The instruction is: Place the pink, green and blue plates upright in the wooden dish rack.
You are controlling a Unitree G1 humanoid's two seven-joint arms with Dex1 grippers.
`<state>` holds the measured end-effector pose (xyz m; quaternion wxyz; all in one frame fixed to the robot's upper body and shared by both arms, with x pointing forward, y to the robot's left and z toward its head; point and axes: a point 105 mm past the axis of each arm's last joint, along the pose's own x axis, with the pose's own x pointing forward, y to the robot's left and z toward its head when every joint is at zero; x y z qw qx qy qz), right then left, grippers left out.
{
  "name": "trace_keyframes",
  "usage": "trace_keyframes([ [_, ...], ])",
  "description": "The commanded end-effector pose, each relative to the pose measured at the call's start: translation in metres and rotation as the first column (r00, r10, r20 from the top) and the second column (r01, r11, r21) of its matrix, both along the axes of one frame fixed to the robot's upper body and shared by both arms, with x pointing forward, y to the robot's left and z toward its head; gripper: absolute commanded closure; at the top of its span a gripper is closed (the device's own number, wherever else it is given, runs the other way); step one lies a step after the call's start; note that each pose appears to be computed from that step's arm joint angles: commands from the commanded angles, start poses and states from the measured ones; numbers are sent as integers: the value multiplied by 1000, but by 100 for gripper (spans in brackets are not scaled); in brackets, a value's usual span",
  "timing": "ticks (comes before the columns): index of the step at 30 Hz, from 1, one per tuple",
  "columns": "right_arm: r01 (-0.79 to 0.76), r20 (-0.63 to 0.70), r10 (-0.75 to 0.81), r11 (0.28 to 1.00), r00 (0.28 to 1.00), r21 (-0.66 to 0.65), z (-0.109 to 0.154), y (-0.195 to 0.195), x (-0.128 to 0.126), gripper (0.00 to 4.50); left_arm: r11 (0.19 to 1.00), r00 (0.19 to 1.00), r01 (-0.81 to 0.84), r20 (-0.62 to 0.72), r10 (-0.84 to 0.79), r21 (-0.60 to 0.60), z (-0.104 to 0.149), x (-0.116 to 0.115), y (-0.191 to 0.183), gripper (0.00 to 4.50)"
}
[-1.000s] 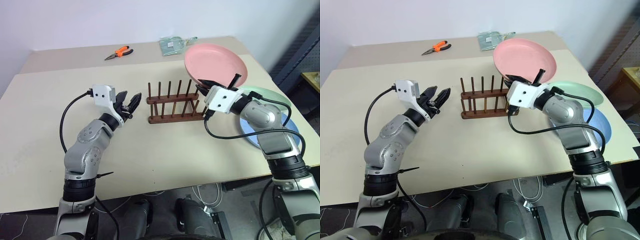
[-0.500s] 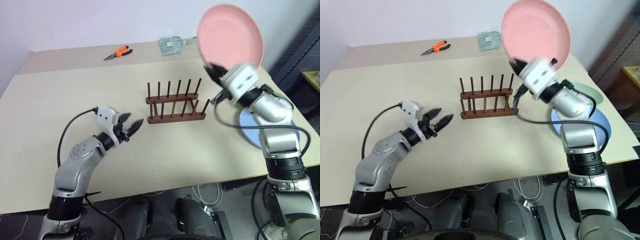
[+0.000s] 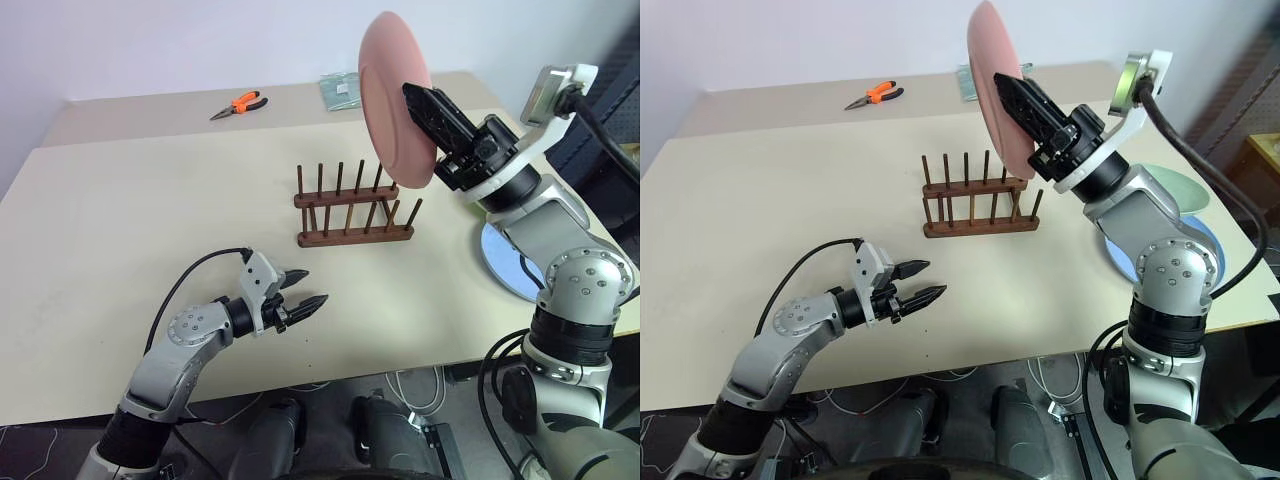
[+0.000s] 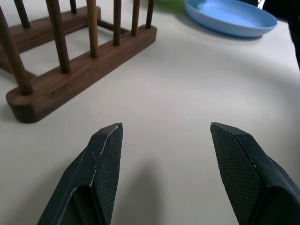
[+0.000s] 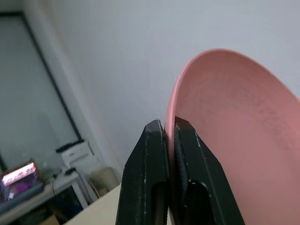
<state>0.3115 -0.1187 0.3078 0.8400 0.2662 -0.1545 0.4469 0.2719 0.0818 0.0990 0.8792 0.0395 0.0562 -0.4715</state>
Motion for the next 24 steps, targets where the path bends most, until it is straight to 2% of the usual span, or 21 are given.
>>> trace_keyframes([
  [1,31,-10,-30,996,999,79,7,-11,3,446,999,998,24,63,-23,-22,13,-4,-5,145],
  [7,89,-128,-66,978,990,187,-5,-26,16,446,999,998,24,66,-22,-25,14,-4,-6,145],
  [14,200,-302,-138,962,943,186,-36,-39,42,446,999,997,29,70,-27,-34,16,-2,-7,145],
  [17,233,-335,-164,956,928,179,-42,-45,50,349,999,997,33,76,-31,-27,16,-3,-7,145],
  [21,281,-258,-252,956,933,82,-37,-49,55,144,998,997,42,63,-39,-42,17,-4,-9,145],
  [24,364,-129,-364,931,922,-28,-25,-61,54,0,998,998,35,47,-32,-60,18,-4,-8,57],
])
